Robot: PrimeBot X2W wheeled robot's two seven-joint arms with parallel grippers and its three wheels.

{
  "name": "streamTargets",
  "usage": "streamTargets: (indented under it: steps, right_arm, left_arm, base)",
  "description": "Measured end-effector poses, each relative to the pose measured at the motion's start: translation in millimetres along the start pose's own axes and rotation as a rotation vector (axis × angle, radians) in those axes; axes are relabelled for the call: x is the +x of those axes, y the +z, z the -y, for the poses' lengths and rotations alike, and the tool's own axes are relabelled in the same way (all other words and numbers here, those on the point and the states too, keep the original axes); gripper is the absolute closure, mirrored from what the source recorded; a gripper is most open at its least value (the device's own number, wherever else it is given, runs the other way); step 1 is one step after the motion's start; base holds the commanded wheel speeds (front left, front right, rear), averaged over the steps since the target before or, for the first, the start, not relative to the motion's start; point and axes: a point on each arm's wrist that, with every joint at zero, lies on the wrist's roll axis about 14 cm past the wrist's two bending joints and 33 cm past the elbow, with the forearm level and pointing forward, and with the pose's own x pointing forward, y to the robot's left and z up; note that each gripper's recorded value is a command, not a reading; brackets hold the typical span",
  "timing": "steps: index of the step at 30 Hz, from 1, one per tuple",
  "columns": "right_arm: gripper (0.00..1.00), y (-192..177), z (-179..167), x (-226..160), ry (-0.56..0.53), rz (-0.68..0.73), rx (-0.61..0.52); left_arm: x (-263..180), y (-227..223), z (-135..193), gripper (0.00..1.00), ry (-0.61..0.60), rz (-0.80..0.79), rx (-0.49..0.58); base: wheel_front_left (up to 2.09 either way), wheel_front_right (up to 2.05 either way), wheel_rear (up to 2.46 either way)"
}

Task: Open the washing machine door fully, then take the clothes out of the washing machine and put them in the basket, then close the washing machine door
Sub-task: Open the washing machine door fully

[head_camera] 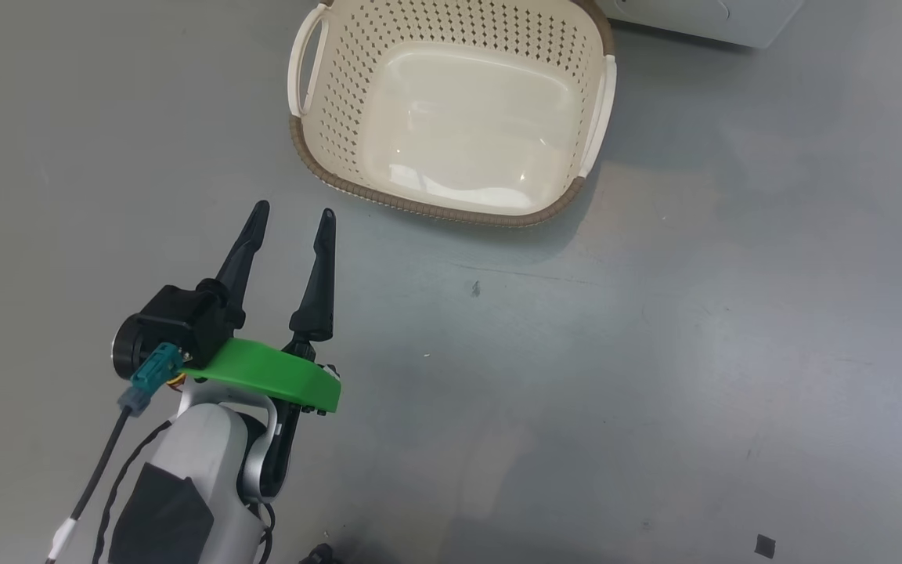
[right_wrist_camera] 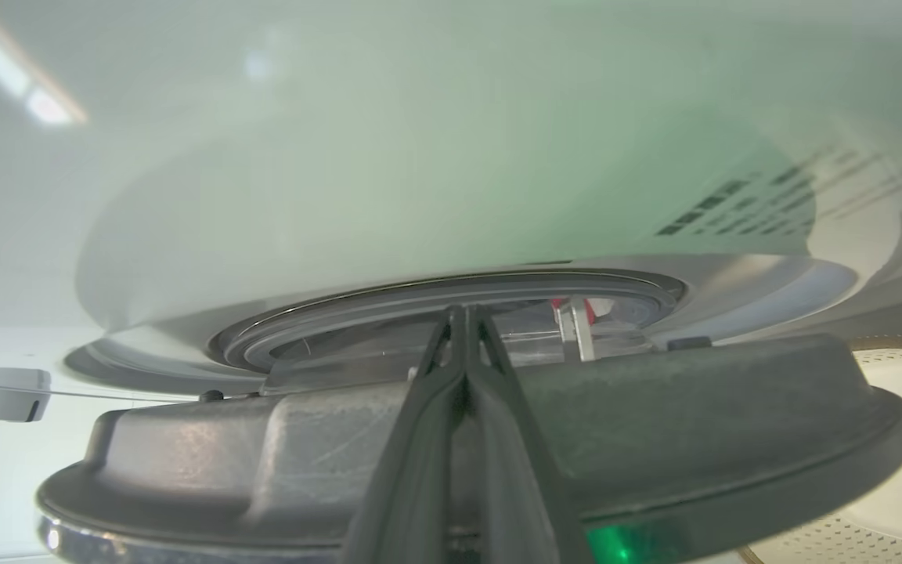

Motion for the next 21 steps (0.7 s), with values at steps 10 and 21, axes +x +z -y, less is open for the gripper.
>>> streamTargets:
  steps: [10, 21]
  right_arm:
    - [1.00, -5, 0, -2, -0.017, -0.019, 0.017]
    - [1.00, -14, -8, -10, -0.029, -0.047, 0.034]
  left_arm:
    - [-1, 4, 3, 0.00, -0.006, 0.010, 0.000]
    - [-5, 15, 9, 0.00, -0.022, 0.034, 0.007]
  base:
    - [0.00, 0.00, 0.00]
    - [0.00, 0.00, 0.00]
